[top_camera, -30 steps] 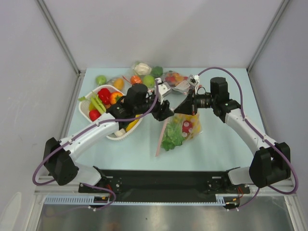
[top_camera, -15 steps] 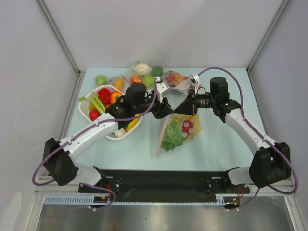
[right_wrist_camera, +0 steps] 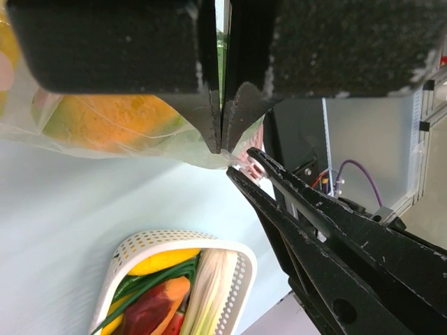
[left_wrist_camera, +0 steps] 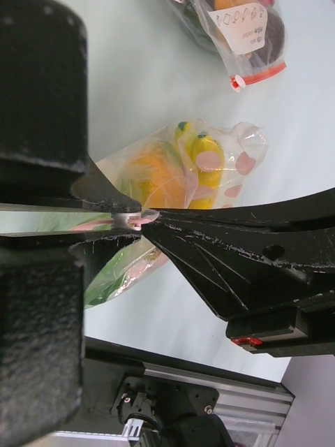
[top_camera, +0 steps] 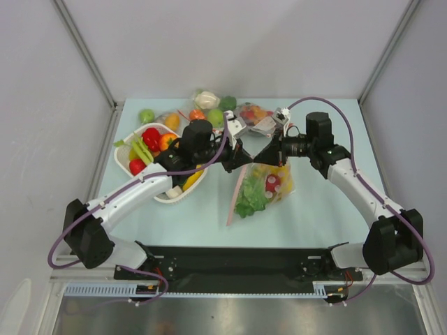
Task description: Open the zip-top bag and remove the fake food
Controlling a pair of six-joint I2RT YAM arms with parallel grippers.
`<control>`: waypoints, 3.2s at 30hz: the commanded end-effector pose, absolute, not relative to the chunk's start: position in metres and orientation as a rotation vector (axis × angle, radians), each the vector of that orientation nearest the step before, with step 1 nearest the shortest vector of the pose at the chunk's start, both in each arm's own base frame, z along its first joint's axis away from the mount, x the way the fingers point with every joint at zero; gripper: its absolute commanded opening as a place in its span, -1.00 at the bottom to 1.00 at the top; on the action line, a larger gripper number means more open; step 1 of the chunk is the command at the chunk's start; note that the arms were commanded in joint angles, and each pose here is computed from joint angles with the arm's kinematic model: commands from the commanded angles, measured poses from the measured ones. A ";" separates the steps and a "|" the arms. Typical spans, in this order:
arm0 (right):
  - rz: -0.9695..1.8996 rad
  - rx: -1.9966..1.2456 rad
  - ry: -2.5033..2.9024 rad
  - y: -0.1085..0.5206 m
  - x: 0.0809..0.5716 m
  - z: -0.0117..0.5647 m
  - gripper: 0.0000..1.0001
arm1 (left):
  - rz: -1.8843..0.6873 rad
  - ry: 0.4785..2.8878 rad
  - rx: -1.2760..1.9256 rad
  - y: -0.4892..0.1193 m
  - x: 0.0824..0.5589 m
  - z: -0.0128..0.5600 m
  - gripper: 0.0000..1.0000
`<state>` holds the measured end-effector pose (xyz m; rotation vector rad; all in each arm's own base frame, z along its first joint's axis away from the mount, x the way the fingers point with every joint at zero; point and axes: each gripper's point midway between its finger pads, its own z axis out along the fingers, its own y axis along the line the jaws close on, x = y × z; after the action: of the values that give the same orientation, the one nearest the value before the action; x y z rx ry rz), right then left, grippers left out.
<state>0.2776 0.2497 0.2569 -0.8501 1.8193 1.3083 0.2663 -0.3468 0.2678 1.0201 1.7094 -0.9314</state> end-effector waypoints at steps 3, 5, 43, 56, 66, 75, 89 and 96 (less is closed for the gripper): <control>1.235 -0.845 1.675 0.250 0.283 0.296 -1.00 | -0.969 1.682 1.040 -0.350 0.264 0.271 -0.99; 1.233 -0.839 1.662 0.249 0.283 0.300 -1.00 | -0.969 1.693 1.043 -0.351 0.263 0.267 -0.99; 1.075 -0.580 1.592 0.207 0.321 0.337 -1.00 | -1.014 1.804 1.040 -0.339 0.243 0.223 -0.99; 0.993 -0.448 1.595 0.184 0.348 0.344 -1.00 | -1.056 1.851 1.037 -0.336 0.220 0.201 -0.99; 0.948 -0.371 1.601 0.172 0.361 0.348 -1.00 | -1.054 1.884 1.036 -0.337 0.212 0.187 -0.99; 0.889 -0.296 1.689 0.161 0.365 0.335 -1.00 | -1.020 1.797 0.987 -0.351 0.220 0.232 -0.99; 0.683 -0.151 1.856 0.140 0.322 0.344 0.24 | -1.009 1.726 0.933 -0.364 0.227 0.268 -0.99; 0.697 -0.130 1.965 0.167 0.317 0.337 0.29 | -1.001 1.709 0.923 -0.365 0.229 0.272 -0.99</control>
<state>0.3140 0.1659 0.3426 -0.1932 1.8917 0.7410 0.2259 -0.3593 0.2291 0.9553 1.8270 -0.9809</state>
